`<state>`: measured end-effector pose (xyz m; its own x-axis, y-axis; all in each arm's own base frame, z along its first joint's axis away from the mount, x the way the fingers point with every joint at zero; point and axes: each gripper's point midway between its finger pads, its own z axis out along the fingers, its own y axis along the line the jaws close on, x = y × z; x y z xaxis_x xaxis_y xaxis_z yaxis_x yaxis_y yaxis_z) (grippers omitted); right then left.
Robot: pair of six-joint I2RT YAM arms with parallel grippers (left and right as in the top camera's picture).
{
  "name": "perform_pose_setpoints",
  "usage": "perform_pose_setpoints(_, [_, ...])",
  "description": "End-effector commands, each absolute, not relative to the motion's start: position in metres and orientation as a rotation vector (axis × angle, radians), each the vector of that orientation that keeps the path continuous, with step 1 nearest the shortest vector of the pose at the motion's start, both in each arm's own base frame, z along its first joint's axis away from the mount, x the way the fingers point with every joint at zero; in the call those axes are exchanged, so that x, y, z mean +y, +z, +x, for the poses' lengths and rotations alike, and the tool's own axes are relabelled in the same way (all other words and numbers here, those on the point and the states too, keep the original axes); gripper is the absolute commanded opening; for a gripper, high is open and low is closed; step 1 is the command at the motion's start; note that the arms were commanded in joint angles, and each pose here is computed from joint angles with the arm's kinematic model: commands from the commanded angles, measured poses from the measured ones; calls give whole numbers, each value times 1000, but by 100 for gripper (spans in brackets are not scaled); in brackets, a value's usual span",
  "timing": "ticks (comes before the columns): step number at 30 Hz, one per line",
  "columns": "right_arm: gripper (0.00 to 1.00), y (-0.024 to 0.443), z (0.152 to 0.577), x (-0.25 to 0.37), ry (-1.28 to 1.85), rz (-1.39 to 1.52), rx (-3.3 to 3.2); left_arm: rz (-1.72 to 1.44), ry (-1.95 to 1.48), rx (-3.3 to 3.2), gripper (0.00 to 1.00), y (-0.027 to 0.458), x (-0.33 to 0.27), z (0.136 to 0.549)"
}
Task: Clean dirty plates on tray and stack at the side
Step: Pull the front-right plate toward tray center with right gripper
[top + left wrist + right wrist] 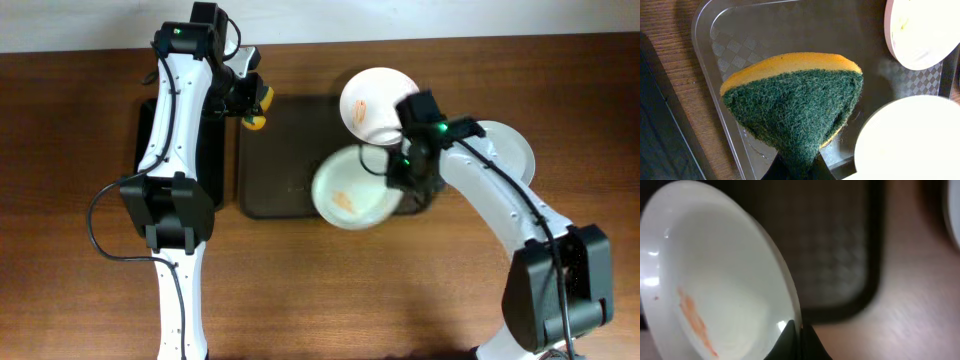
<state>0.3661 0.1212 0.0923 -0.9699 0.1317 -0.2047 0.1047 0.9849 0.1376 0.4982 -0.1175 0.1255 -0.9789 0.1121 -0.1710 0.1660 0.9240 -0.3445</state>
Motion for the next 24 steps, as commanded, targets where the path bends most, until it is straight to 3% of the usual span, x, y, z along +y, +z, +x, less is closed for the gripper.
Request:
perform_pose_setpoints(1, [4,117,390,158,241,242,2775,240,-531,2918,1,129,-116,500])
perform_pose_setpoints(9, [4,71,397,183,87,435,2740,241,-531,2913,1,129,-116,501])
perform_pose_setpoints(14, [4,25,398,197,112,471,2812,241,-531,2915,1,129,-116,501])
perform_pose_setpoints(18, [4,18,398,202,151,468,2831,241,-531,2915,1,129,-116,501])
perform_pose_setpoints(22, [48,20,401,213,211,319,2843,241,-531,2913,1,129,-116,501])
perform_pose_setpoints(24, [50,25,410,214,240,225,2825,241,-530,2910,1,129,-116,502])
